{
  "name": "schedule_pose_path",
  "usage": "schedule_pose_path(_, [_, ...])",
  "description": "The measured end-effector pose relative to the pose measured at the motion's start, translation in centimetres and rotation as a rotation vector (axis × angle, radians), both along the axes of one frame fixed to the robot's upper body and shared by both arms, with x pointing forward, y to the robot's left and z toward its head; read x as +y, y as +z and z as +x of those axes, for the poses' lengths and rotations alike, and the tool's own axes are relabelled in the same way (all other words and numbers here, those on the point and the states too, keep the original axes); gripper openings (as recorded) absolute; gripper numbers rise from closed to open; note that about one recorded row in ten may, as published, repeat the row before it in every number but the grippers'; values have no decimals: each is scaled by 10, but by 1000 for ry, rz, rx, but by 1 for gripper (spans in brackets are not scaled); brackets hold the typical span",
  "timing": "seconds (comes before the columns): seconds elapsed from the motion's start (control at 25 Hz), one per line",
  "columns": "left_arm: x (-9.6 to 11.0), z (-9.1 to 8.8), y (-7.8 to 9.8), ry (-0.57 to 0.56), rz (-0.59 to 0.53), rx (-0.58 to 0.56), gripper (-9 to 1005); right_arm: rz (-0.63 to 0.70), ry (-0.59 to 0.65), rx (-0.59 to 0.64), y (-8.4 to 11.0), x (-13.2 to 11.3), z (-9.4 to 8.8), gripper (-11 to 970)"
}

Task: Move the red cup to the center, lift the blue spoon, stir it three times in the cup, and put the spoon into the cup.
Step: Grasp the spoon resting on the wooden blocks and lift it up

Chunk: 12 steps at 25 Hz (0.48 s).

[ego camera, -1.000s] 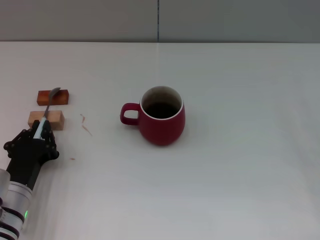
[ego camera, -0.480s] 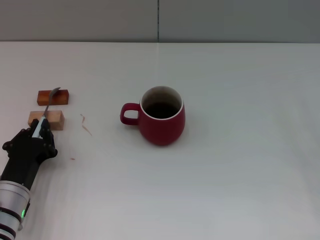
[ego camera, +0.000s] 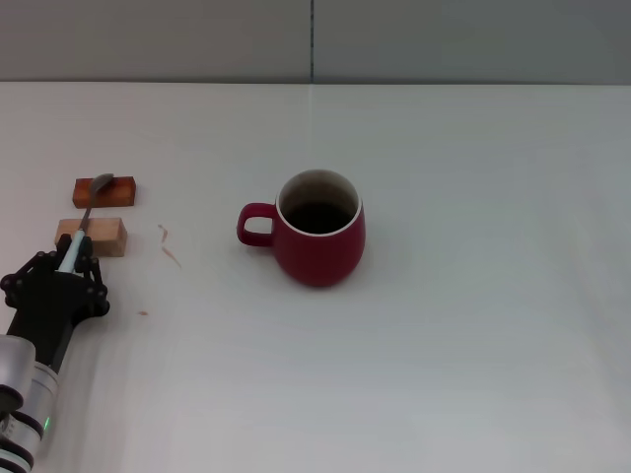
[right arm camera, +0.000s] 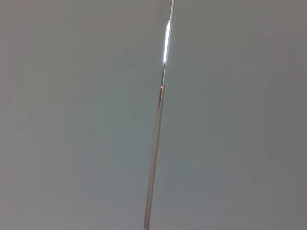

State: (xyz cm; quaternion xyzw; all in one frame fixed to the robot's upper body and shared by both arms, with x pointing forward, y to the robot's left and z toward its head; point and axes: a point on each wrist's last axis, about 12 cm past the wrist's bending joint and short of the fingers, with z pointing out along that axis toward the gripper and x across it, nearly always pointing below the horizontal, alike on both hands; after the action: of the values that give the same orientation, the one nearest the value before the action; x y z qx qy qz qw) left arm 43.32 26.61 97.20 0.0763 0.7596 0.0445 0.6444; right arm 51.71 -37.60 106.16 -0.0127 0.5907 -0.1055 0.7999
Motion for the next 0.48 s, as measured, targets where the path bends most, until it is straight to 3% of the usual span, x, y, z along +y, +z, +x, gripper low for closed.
schedule_pose_path(0.24, [-1, 0, 0, -12, 64, -3, 170, 0, 1, -6, 0, 1, -2, 631])
schedule_pose_path(0.48, [-5, -1, 3, -21, 44, -24, 170, 1, 0, -6, -1, 1, -3, 631])
